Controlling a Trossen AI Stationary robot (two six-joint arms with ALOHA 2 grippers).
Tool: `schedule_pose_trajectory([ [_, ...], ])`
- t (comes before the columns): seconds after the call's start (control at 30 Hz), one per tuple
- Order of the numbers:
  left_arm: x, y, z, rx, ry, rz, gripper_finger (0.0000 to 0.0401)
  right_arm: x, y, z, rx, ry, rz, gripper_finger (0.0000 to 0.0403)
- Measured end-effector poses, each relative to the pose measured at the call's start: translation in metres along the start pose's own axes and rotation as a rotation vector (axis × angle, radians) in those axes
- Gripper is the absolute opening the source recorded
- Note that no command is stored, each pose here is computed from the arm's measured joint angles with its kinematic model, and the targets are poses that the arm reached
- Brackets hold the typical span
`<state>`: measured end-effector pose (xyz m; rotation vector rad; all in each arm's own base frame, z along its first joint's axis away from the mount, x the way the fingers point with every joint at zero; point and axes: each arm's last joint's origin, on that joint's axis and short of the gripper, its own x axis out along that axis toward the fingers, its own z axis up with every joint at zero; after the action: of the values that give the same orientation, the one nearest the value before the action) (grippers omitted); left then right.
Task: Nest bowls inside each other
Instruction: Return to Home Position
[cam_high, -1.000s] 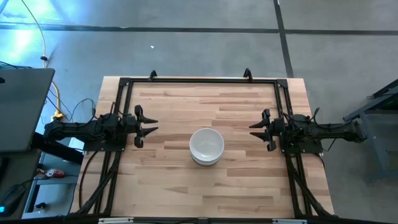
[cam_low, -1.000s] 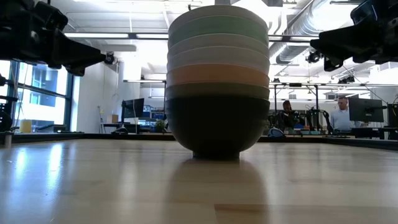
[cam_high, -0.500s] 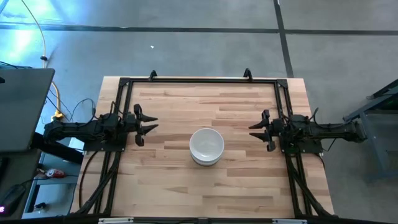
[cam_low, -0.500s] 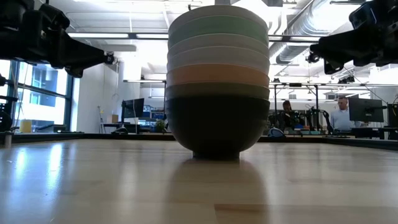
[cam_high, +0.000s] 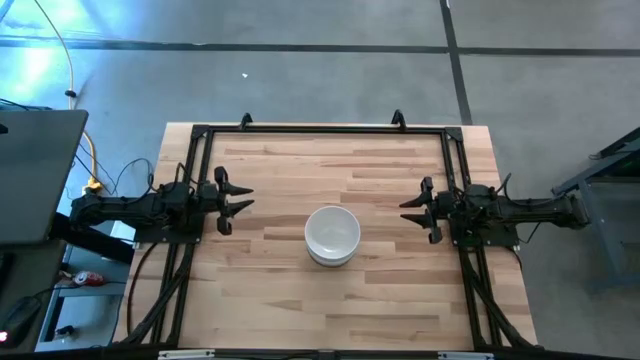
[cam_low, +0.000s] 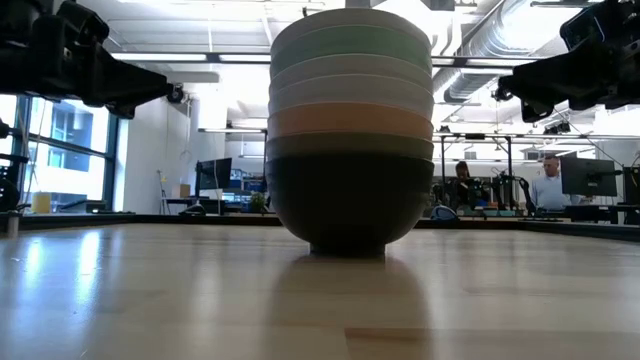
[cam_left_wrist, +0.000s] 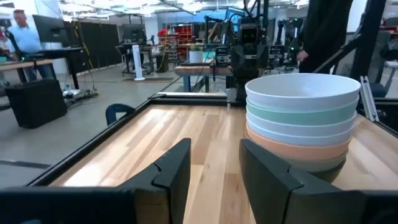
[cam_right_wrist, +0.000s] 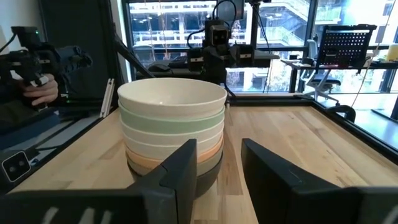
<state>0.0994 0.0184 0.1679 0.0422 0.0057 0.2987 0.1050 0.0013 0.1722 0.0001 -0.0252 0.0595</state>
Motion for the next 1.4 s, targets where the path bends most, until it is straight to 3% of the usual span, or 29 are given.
schedule_pose_trajectory([
  [0.37,-0.0002,-0.0031,0.0002,0.022,-0.006,-0.107,0.0126,0.0,0.0,-0.0017,0.001,0.018,0.0,0.0117],
  [1.4,-0.0001,-0.0031,0.0001,0.013,-0.005,-0.106,0.0126,-0.0001,0.0001,-0.0043,0.003,0.045,0.003,0.0117],
])
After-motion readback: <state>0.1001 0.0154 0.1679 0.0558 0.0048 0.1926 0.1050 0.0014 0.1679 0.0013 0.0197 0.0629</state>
